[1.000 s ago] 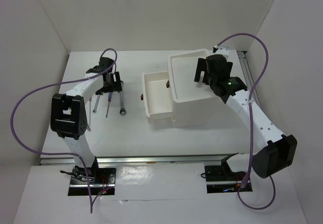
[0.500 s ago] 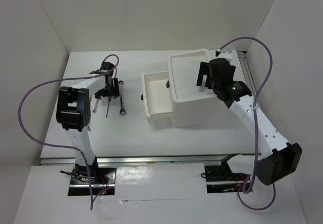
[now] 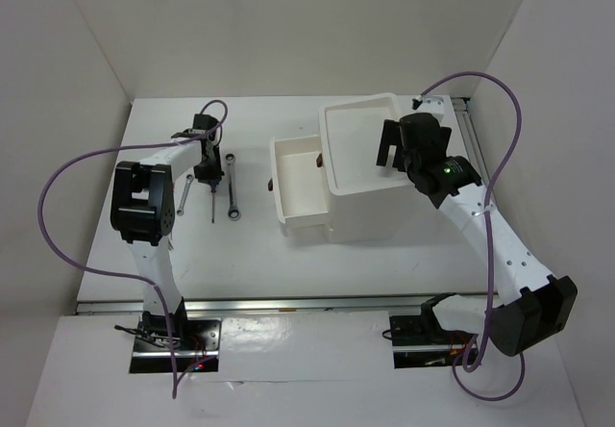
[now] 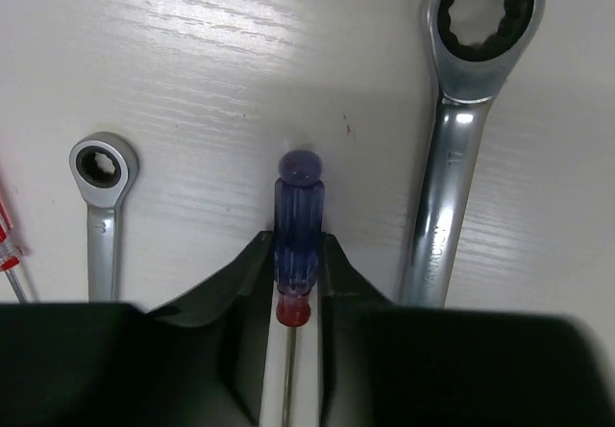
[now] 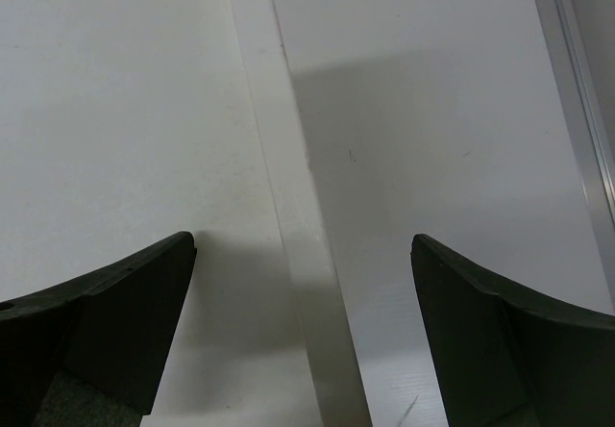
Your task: Sort the tools into containers
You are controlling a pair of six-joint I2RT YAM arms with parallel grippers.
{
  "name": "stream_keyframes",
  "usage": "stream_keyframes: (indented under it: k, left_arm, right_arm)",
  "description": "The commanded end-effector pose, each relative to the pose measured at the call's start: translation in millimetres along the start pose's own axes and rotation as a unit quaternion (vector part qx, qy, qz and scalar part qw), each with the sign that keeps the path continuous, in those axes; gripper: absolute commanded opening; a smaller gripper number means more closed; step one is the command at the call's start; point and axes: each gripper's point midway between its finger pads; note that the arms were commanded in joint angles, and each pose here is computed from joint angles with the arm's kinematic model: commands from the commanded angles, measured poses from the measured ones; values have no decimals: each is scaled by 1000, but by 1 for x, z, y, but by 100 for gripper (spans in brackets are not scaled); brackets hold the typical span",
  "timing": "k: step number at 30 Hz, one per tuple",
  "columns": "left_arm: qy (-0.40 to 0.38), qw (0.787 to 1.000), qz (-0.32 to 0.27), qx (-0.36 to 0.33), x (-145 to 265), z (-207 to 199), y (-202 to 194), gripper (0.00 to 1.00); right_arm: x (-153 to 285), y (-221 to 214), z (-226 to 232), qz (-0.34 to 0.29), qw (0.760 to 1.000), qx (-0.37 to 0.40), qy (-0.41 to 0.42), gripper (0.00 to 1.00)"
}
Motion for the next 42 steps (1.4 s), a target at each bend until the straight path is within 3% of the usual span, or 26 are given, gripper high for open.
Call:
stream_keyframes:
  k: [1, 2, 5, 10, 13, 17, 19, 21, 24, 31, 32, 34, 37, 42]
  left_arm:
    - [6, 998, 60, -8, -18, 4, -32, 29]
    - [6, 998, 60, -8, -18, 4, -32, 11]
    - [9, 998, 63, 5, -11, 8, -28, 0]
    - [-18, 999, -15, 48, 42, -1, 20, 0]
    - [-74, 992, -86, 63, 100, -19, 56, 0]
    - [-178, 964, -192, 45, 197, -59, 86, 0]
    - [-278, 931, -237, 18, 255, -94, 87, 0]
    - [-335, 912, -234, 12, 283, -119, 77, 0]
    - [-388, 895, -222, 6, 306, -154, 62, 0]
    - [-426, 886, -183, -6, 273, -210, 45, 0]
    - [-431, 885, -176, -11, 272, -216, 42, 2]
    - [-436, 884, -169, -9, 260, -224, 43, 38]
    - [-446, 880, -160, -12, 258, -231, 39, 83]
    - [-455, 873, -177, -6, 278, -224, 45, 92]
  right_arm:
    - [6, 0, -5, -1, 1000, 7, -9, 100]
    - [6, -1, -3, 1, 1000, 7, -4, 100]
    - [2, -7, -3, 10, 1000, 11, -6, 100]
    - [4, -3, -5, 1, 1000, 12, -8, 100]
    - [7, 11, -2, -18, 1000, 7, -3, 100]
    - [7, 13, -1, -26, 1000, 3, 0, 100]
    - [5, 12, -4, -29, 1000, 2, -9, 100]
    - [3, 9, -6, -26, 1000, 4, -15, 100]
    - [3, 3, -6, -20, 1000, 11, -18, 100]
    - [2, -5, -8, -16, 999, 21, -32, 100]
    - [2, -5, -10, -18, 999, 21, -37, 100]
    - [0, -6, -9, -19, 999, 21, -37, 100]
    - [3, -1, -7, -26, 999, 19, -36, 100]
    - [-2, 3, -4, -21, 999, 28, -38, 100]
Point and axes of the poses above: each gripper's point midway between its finger pads, its own x axis back along the fingers, its own z axis along the line the jaws close on, y = z × x, and after that the axes turned 1 degree about x, right-handed
